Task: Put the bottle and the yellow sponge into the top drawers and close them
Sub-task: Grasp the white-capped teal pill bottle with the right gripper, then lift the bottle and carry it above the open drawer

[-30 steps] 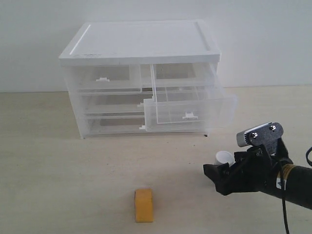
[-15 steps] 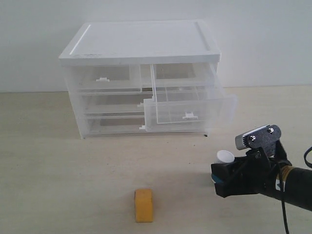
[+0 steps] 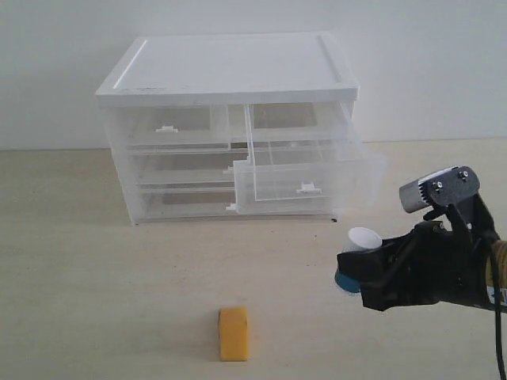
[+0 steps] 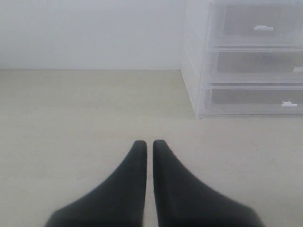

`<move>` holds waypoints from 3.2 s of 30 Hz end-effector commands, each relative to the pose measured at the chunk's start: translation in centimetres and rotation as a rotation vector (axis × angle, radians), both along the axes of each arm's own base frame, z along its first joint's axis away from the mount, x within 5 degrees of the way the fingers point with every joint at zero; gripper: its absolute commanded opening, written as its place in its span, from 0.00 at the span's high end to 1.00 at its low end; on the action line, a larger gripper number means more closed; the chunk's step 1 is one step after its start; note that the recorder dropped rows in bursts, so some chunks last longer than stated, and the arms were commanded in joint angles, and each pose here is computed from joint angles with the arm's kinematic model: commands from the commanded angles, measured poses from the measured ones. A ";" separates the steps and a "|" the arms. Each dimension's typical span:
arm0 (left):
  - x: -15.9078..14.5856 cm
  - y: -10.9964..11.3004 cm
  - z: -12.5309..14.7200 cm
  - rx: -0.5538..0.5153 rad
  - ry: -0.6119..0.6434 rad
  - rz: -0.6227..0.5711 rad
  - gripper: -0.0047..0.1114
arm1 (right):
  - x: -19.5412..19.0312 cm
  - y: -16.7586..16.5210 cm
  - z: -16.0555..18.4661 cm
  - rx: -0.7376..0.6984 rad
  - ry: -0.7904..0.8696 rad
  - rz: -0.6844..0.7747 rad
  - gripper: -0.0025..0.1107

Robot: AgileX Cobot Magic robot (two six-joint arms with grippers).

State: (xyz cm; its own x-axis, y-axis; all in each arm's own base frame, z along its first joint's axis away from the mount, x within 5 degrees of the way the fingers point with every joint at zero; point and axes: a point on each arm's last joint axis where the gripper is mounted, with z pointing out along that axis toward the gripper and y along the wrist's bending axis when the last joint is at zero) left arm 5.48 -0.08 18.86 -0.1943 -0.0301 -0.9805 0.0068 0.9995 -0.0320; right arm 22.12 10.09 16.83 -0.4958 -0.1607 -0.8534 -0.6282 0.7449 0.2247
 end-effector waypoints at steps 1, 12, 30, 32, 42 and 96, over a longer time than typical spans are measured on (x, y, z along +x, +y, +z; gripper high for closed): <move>0.0 0.0 -0.1 -0.007 -0.004 0.004 0.92 | -1.8 0.5 3.1 0.126 -0.020 0.086 0.98; 0.0 0.0 -0.1 -0.007 -0.004 0.004 0.92 | -0.4 0.9 13.4 0.081 -0.085 0.132 0.98; 0.0 0.0 0.0 -0.007 -0.006 0.004 0.92 | 4.9 -1.3 20.4 -0.272 -0.587 -0.124 0.98; 0.0 0.0 -0.1 -0.007 -0.004 0.004 0.92 | 5.5 -2.5 20.6 -0.368 -0.621 -0.247 0.98; 0.0 0.0 -0.1 -0.007 -0.004 0.004 0.92 | 6.0 -7.0 21.4 -0.818 -0.680 -0.620 0.98; 0.0 0.0 0.0 -0.007 -0.006 0.004 0.92 | 12.5 2.4 18.4 0.417 0.549 -0.451 0.98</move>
State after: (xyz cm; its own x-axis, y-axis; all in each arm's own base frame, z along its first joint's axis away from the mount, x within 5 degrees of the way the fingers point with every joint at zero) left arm 5.48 -0.08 18.86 -0.1943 -0.0301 -0.9805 0.0068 0.9995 -0.0320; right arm 34.46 12.63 34.73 -0.8245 0.3754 -0.4234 -0.0347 0.7134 0.6999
